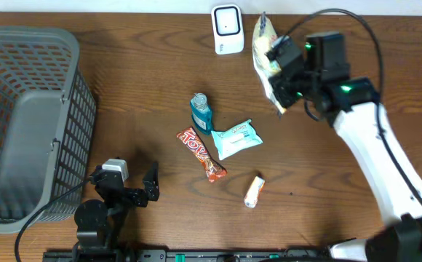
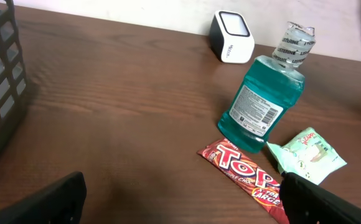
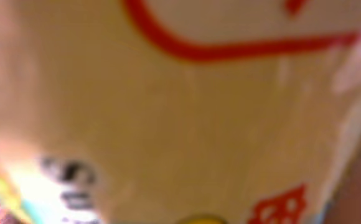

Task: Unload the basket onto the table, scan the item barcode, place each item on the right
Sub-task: 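Carry the yellow snack bag to the scanner with the right gripper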

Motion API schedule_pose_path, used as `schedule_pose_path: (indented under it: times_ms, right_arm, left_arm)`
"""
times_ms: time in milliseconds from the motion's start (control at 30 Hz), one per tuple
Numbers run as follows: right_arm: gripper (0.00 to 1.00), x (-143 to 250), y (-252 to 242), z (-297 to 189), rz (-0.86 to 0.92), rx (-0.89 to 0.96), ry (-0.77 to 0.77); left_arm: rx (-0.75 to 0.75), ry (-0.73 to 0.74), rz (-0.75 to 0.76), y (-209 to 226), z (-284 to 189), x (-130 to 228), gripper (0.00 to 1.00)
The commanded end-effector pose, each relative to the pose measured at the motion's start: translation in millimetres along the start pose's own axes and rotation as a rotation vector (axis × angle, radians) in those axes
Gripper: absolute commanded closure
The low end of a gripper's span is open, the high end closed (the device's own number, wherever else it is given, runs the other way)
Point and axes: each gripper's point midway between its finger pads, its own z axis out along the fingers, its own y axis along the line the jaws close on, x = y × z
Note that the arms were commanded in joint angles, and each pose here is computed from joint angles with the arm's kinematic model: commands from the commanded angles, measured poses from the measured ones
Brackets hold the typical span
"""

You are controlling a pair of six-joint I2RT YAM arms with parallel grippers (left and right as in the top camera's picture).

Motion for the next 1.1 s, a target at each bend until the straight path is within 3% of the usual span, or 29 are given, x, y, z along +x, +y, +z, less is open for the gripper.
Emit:
schedule_pose_path:
  times_ms: [0, 300, 467, 700, 1067]
  right_arm:
    - [0.99, 5.9, -31.7, 25.2, -0.002, 0.24, 0.064]
    - [0.99, -43.6, -72.8, 83.5, -0.206, 0.575, 0.021]
    - [0.99, -59.9, -90.7, 115.3, -0.263, 0.639, 0.061]
    - [0.99, -78.7, -94.8, 157.5, -0.348, 0.637, 0.088]
    - [0.99, -61.9, -93.3, 194.4, -0.403, 0.615, 0.126]
  left_arm:
    - [0.003, 0.047, -0.015, 1.2, 1.9, 13.7, 0.02]
    - [0.003, 0.047, -0.015, 1.2, 1.9, 13.7, 0.01]
    - [0.003, 0.047, -0.015, 1.2, 1.9, 13.7, 0.01]
    - [0.003, 0.047, -0.015, 1.2, 1.9, 13.7, 0.02]
    - [0.003, 0.047, -0.015, 1.2, 1.9, 13.7, 0.01]
